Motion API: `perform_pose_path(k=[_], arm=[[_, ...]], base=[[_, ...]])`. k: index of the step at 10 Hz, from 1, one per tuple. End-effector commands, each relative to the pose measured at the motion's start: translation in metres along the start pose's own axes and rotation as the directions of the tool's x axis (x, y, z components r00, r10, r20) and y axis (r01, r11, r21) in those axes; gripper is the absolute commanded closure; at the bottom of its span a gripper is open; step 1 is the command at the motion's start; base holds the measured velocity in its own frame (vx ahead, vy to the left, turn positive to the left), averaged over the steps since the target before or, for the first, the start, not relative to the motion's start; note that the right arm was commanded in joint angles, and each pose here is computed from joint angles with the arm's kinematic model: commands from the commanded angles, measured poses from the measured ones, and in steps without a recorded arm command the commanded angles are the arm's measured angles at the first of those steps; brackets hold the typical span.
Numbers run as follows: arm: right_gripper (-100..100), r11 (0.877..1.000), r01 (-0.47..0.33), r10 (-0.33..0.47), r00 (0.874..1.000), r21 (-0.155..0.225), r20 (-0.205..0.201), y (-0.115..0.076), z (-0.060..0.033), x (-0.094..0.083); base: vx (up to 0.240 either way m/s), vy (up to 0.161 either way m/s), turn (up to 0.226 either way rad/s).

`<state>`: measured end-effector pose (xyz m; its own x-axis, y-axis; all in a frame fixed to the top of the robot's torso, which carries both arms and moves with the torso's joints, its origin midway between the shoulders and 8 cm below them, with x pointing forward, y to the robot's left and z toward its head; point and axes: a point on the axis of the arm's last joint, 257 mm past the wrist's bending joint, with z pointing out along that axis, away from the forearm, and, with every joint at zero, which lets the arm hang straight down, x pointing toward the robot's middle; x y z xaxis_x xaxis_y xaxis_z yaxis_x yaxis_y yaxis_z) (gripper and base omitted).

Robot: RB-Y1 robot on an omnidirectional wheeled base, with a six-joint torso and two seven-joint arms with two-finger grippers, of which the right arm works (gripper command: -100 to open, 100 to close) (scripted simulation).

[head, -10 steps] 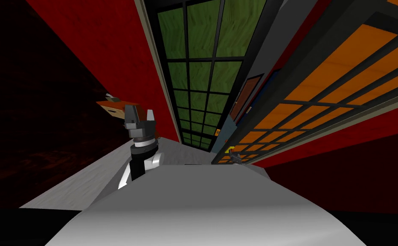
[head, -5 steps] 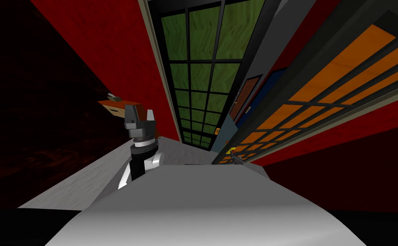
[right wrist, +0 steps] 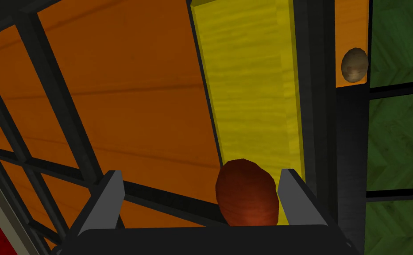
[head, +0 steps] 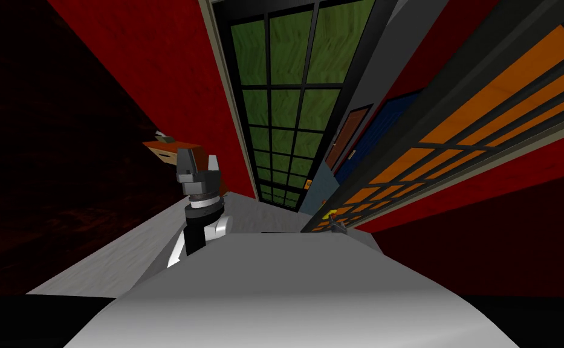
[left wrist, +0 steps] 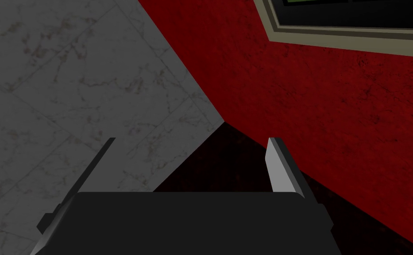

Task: Pull the door open

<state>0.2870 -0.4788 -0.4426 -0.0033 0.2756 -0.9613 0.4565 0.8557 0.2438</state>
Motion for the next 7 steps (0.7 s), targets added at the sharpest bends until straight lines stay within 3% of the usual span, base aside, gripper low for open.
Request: perform_pose_path(k=[1,3,7], arm=[[100,0.999,-0.027,0.027,1.000,0.038,0.009,-0.027,-0.0011,-0.010],[100,0.999,-0.027,0.027,1.000,0.038,0.009,-0.027,-0.0011,-0.010],[100,0.992,-0.116,0.115,0.993,0.052,0.022,-0.040,-0.0065,-0.015]], base=[[-0.062,-0.001,0.014],[-0.028,0.010,-0.004],[-0.047,0.003,0.023]])
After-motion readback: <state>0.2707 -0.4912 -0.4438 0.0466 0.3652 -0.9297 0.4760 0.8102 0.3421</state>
